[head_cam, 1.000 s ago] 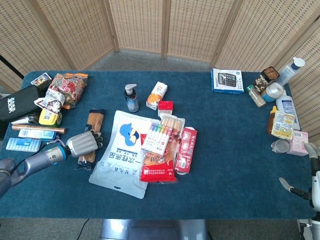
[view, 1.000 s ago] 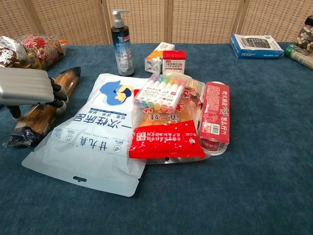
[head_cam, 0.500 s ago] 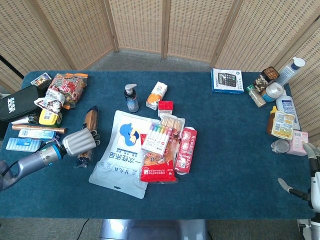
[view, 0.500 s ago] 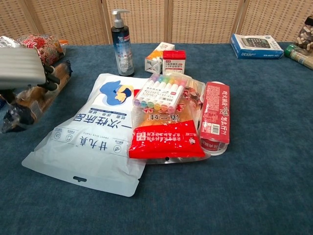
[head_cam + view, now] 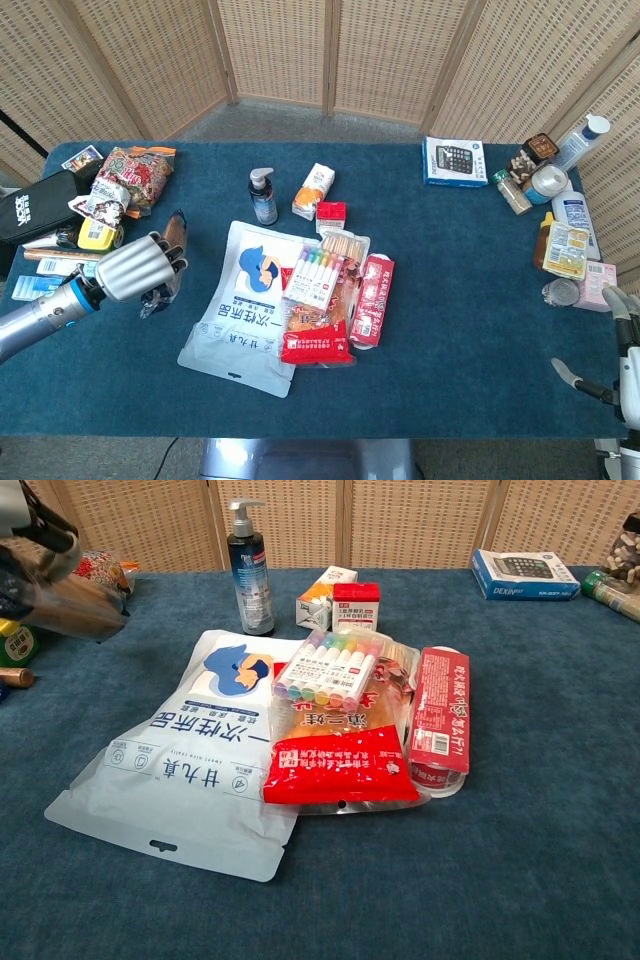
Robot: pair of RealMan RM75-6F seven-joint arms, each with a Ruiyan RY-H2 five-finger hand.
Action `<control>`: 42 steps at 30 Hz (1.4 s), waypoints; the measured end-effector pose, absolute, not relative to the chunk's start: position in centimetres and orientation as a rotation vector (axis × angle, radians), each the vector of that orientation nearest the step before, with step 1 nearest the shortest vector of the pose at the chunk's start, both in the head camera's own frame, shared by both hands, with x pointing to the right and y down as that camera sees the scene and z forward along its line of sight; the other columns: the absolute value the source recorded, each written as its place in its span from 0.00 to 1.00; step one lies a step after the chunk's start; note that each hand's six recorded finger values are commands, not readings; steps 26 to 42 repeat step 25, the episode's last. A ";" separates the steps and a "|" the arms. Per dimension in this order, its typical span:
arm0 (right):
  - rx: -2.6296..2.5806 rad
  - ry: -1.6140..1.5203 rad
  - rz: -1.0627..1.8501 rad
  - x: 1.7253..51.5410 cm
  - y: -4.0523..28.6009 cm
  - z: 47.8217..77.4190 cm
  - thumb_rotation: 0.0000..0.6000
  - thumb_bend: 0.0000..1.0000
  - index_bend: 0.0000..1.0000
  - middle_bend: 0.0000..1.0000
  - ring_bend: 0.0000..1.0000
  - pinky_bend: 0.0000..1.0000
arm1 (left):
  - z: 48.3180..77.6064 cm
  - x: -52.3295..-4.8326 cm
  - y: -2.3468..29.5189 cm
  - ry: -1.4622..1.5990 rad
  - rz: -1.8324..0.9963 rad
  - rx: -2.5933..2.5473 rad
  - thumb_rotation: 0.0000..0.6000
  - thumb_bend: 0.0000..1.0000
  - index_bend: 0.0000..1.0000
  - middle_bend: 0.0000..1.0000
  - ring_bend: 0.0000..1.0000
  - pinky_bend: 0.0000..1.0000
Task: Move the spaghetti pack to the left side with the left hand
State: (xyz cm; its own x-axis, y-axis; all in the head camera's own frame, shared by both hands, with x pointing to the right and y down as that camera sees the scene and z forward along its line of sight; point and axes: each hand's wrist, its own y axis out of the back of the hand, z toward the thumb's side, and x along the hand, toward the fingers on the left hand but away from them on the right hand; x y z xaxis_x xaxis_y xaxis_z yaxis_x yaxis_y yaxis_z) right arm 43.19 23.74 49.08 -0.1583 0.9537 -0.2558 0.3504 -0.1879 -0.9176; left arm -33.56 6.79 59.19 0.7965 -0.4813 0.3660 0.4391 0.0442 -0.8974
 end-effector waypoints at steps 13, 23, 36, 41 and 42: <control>-1.568 -1.530 1.289 42.7 23.9 47.6 1.00 0.00 0.00 0.00 0.00 0.00 | 50.2 -33.4 5.8 0.174 -0.664 -1.236 1.00 0.22 0.87 0.94 0.78 0.84; -1.582 -1.529 1.270 42.4 24.1 47.2 1.00 0.00 0.00 0.00 0.00 0.00 | 45.0 -34.1 5.3 0.237 -0.666 -1.148 1.00 0.22 0.87 0.94 0.78 0.84; -1.581 -1.528 1.270 42.4 24.1 47.2 1.00 0.00 0.00 0.00 0.00 0.00 | 44.8 -34.1 5.2 0.243 -0.668 -1.142 1.00 0.22 0.87 0.94 0.78 0.84; -1.581 -1.528 1.270 42.4 24.1 47.2 1.00 0.00 0.00 0.00 0.00 0.00 | 44.8 -34.1 5.2 0.243 -0.668 -1.142 1.00 0.22 0.87 0.94 0.78 0.84; -1.581 -1.528 1.270 42.4 24.1 47.2 1.00 0.00 0.00 0.00 0.00 0.00 | 44.8 -34.1 5.2 0.243 -0.668 -1.142 1.00 0.22 0.87 0.94 0.78 0.84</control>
